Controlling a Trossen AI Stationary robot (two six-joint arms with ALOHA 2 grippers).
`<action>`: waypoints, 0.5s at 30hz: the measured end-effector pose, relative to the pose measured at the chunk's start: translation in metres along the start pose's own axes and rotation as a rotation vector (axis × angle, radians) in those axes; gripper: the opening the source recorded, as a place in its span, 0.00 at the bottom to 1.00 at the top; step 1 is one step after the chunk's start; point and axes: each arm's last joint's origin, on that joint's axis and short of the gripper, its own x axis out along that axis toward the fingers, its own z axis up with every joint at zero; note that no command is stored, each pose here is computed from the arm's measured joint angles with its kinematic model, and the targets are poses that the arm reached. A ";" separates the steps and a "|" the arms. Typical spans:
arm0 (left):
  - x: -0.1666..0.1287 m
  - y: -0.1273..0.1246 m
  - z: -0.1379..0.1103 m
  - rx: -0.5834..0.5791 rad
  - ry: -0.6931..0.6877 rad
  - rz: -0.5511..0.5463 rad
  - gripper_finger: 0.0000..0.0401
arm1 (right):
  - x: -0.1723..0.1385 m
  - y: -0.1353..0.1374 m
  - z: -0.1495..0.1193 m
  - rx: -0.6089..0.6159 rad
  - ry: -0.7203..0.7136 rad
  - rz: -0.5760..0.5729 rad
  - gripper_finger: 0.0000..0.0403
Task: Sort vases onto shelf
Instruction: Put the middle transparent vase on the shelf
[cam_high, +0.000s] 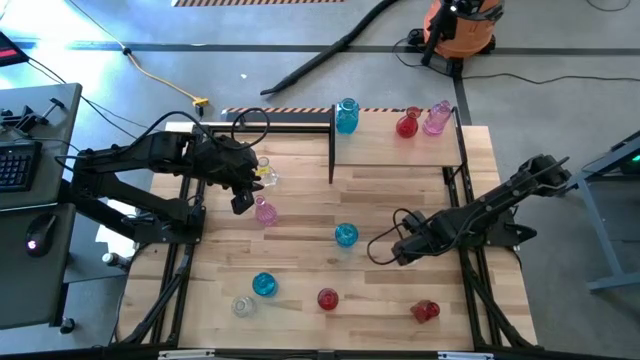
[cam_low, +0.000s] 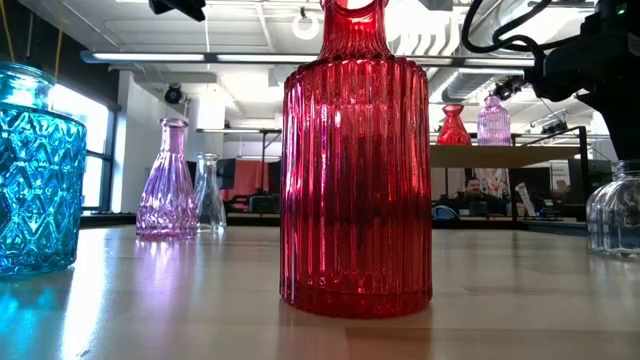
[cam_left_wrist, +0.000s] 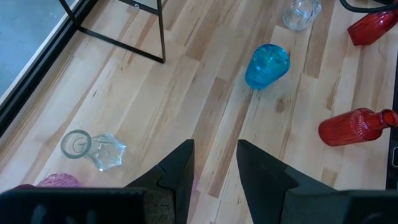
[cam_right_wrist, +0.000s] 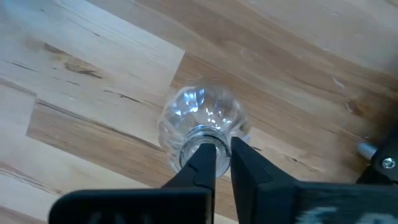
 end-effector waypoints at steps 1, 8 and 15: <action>0.000 0.000 0.000 0.000 0.000 0.000 0.28 | 0.000 0.000 0.000 0.000 0.001 0.001 0.03; 0.000 0.000 0.000 -0.001 0.000 0.000 0.28 | -0.002 0.002 0.000 0.001 0.003 0.015 0.01; 0.000 0.000 0.000 0.005 0.001 0.000 0.28 | -0.012 0.007 0.000 0.001 0.016 0.039 0.00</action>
